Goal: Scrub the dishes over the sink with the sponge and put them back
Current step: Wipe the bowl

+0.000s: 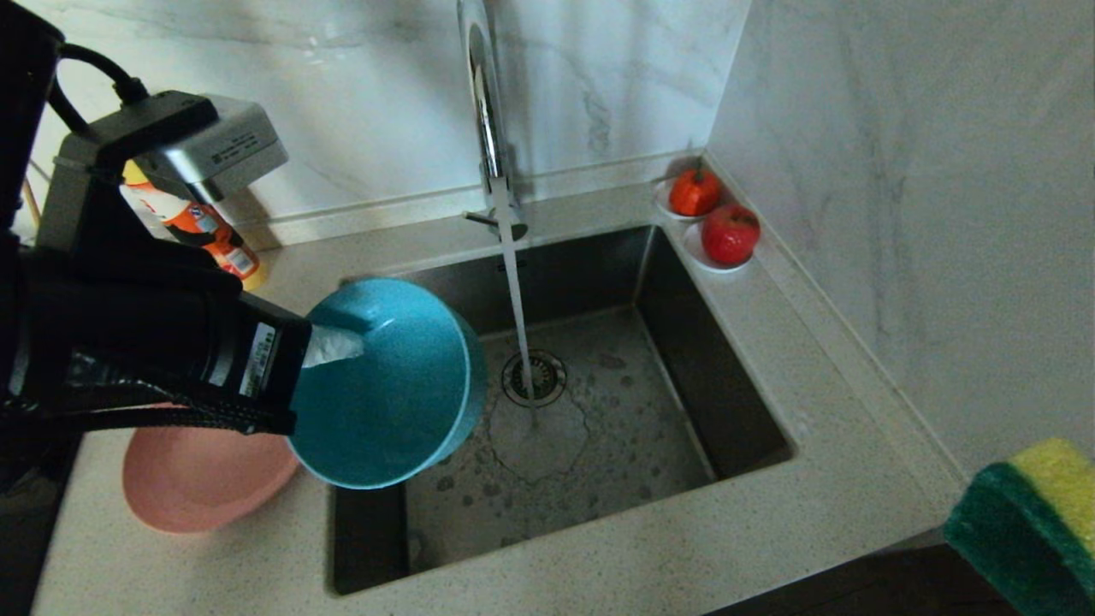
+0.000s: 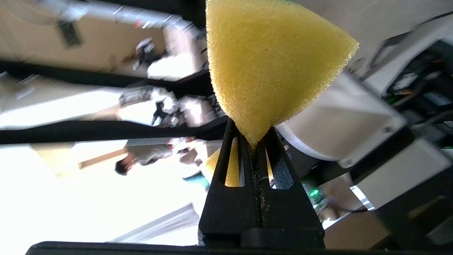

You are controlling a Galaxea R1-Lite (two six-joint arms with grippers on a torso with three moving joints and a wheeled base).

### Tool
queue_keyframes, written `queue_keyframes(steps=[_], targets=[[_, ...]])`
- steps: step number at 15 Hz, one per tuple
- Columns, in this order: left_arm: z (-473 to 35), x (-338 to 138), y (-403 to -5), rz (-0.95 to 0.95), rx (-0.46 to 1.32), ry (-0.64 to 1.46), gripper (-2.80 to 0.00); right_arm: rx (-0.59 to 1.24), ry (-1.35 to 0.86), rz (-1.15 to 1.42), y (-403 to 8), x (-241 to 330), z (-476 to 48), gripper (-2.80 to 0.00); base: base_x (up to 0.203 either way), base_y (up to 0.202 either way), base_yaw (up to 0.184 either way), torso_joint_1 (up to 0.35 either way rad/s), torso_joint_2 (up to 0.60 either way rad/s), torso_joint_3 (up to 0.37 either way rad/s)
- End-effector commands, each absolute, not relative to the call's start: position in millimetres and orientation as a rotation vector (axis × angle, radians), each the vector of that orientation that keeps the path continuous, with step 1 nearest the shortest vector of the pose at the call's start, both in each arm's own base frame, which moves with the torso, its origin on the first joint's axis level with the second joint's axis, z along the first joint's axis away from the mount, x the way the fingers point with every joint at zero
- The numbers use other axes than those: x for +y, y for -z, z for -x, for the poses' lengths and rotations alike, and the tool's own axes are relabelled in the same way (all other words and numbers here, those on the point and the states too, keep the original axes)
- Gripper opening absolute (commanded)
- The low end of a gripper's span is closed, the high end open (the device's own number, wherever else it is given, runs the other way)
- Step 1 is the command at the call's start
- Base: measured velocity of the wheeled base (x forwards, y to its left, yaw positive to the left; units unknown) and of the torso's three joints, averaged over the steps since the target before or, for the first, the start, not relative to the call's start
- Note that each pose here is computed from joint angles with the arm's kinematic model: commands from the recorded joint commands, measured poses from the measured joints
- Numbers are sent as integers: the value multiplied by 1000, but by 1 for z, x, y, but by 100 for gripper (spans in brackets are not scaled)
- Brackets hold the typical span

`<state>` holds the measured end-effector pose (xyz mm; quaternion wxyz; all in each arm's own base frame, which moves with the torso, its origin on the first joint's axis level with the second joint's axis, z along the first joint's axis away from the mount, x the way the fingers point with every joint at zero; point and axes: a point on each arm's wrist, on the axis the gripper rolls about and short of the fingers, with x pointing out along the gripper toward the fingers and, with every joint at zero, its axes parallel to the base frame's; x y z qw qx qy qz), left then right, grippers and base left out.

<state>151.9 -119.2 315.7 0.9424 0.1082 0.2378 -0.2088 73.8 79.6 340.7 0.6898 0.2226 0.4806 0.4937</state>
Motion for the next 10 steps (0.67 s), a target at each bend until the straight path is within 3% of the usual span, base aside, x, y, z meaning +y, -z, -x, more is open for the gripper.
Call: queue_keyframes(steps=[1, 7, 10], targets=[[-150, -121, -306, -140, 546, 445, -280, 1127, -1178, -492, -351, 89, -77, -280, 0, 0, 0, 0, 0, 0], [-145, -126, -290, -95, 544, 471, -280, 1298, -1240, -426, -358, 133, -97, -280, 0, 0, 0, 0, 0, 0], [-164, -139, -283, -125, 507, 343, -280, 1336, -1246, -408, -354, 157, -112, -280, 0, 0, 0, 0, 0, 0]])
